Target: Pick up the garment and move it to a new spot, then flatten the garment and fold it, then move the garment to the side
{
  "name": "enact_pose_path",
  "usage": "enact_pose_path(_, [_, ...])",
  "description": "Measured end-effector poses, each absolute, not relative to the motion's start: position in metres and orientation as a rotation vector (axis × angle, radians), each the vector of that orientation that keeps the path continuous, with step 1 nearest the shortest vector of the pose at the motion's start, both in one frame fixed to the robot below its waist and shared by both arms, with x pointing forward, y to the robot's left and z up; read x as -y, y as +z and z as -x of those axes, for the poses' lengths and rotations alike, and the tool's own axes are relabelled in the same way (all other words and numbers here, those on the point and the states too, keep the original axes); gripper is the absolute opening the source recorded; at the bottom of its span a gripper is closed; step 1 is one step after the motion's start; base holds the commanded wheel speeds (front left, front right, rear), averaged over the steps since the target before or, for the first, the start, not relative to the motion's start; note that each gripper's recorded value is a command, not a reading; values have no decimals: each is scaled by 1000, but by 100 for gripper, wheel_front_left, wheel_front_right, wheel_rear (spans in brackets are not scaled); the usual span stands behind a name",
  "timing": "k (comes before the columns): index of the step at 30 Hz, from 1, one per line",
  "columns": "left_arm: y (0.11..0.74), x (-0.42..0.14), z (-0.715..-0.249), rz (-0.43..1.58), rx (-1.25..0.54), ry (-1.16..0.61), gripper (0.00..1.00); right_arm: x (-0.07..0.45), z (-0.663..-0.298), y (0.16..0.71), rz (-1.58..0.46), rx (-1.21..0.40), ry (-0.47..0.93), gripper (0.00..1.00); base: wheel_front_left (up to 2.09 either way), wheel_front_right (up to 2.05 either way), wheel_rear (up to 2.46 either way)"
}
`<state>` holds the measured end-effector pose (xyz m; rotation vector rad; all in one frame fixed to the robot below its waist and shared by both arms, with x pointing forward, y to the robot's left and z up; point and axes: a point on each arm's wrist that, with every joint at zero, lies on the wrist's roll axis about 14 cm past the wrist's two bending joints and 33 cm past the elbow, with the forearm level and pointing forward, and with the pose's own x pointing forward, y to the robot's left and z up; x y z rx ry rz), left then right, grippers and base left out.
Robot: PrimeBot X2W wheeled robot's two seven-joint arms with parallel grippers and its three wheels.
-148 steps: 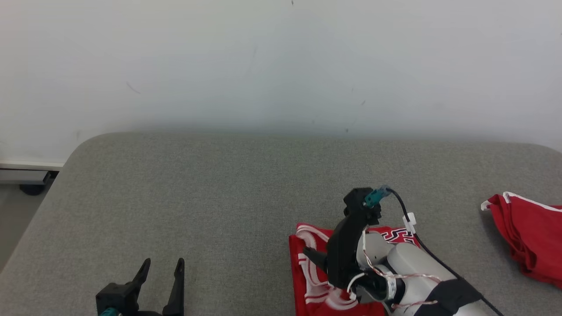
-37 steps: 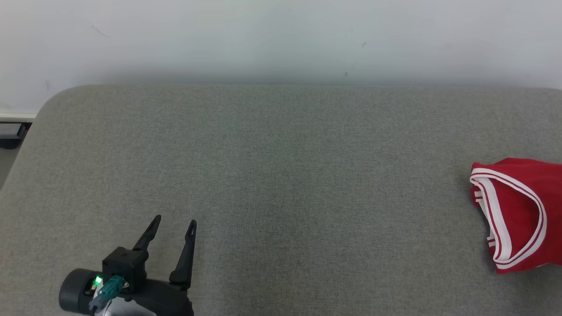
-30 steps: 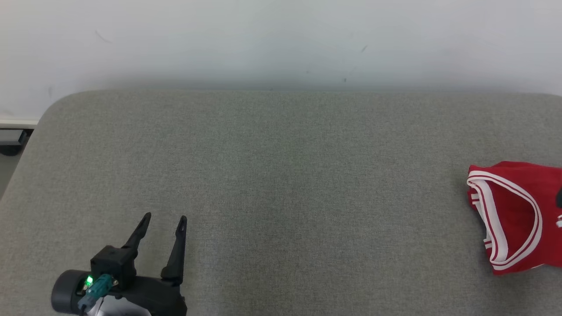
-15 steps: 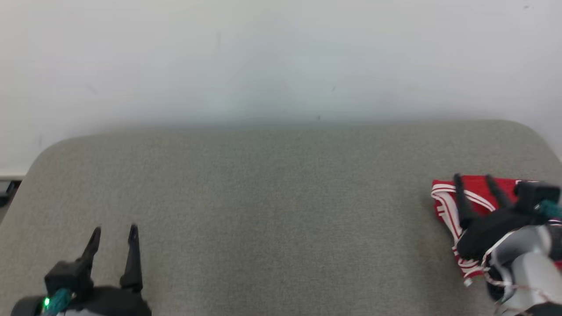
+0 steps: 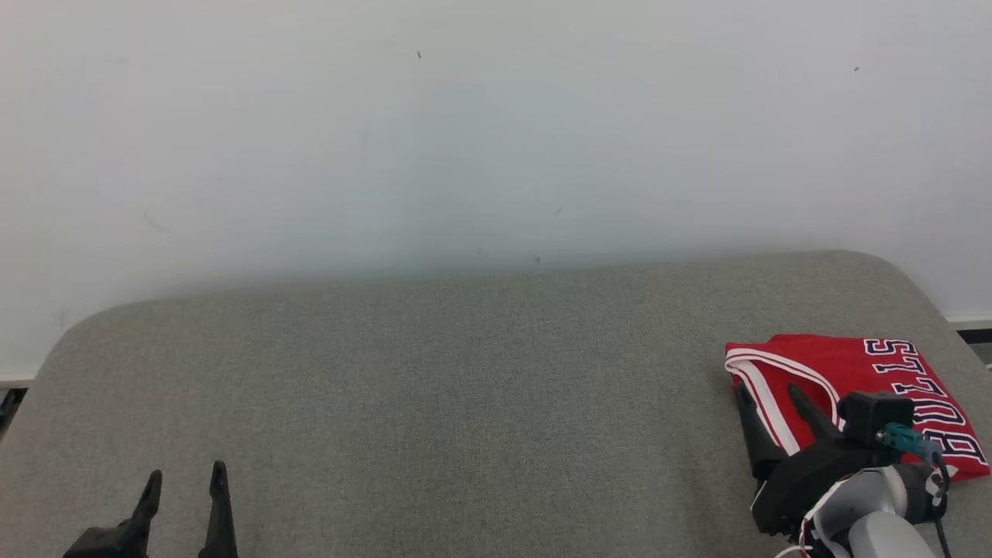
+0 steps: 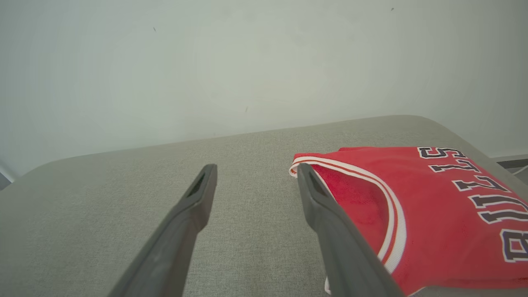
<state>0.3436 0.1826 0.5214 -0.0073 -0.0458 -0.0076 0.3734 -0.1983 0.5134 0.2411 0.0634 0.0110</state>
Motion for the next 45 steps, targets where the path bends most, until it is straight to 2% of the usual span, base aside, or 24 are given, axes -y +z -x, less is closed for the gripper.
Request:
enact_pose_path(4, [524, -186, -343, -3, 53, 1, 100, 186, -370, 509, -252, -72, 37, 100, 0, 0, 0])
enact_pose_path(26, [517, -215, -341, 67, 40, 103, 100, 189, -360, 507, -303, -58, 27, 100, 0, 0, 0])
enact_pose_path(27, [515, -215, -341, 67, 33, 102, 0, 189, -358, 503, -304, -69, 25, 0, 0, 0, 0])
enact_pose_path(35, [470, -203, -324, 102, -103, 105, 0, 187, -326, 442, -327, -246, -7, 0, 0, 0, 0])
enact_pose_path(45, [459, -206, -325, 239, -154, 125, 0, 192, -329, 437, -443, -262, -38, 0, 0, 0, 0])
